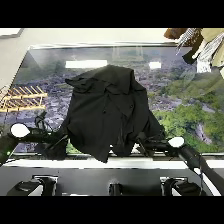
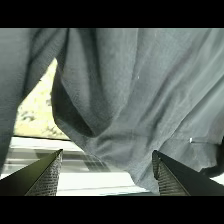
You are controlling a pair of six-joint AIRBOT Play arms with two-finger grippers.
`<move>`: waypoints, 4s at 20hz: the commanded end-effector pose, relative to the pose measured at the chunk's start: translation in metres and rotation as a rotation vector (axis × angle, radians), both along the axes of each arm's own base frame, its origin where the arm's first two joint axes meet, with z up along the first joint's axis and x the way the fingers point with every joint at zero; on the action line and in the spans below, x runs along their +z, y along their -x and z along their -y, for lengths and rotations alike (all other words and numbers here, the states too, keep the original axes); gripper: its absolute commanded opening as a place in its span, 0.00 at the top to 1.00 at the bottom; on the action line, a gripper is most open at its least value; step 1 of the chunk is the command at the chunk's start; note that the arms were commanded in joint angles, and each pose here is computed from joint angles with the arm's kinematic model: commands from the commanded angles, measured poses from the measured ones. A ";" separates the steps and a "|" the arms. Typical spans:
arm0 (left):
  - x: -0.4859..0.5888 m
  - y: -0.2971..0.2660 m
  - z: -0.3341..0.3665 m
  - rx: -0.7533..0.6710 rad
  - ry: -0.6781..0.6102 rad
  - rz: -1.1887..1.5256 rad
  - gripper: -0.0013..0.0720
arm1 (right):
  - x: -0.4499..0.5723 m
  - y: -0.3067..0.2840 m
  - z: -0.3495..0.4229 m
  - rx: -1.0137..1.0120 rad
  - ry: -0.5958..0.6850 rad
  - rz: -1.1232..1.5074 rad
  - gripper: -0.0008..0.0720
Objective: Fold the clothes and pants, and hang the long-sleeved shirts on hangers.
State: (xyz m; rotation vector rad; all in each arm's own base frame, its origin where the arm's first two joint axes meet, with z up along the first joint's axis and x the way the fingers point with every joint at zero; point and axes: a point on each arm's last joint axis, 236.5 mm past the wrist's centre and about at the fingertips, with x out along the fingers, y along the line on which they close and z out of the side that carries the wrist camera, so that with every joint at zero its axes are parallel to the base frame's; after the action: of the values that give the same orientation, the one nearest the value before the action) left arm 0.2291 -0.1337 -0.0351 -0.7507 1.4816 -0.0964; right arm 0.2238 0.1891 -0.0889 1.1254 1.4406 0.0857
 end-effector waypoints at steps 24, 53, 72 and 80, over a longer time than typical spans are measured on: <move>-0.053 -0.017 0.009 -0.033 -0.107 -0.039 0.11 | 0.026 -0.012 -0.021 -0.046 -0.069 0.086 0.95; 0.592 -0.004 -0.024 -0.029 -0.151 1.743 0.96 | 0.644 0.012 0.082 -0.036 0.427 1.559 0.95; 0.283 -0.250 -0.009 -0.040 -0.161 0.953 0.96 | 0.385 -0.318 0.031 -0.047 0.579 1.010 0.95; 0.069 -0.324 -0.002 -0.032 -0.161 0.593 0.96 | 0.131 -0.380 0.007 0.108 0.624 0.592 0.87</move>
State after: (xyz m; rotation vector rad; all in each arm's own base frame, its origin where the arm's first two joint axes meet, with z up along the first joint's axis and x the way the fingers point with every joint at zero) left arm 0.5442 -0.1273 0.0982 -0.4726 0.8150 -0.2292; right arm 0.6013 0.1754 0.1178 0.4423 0.7527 0.0703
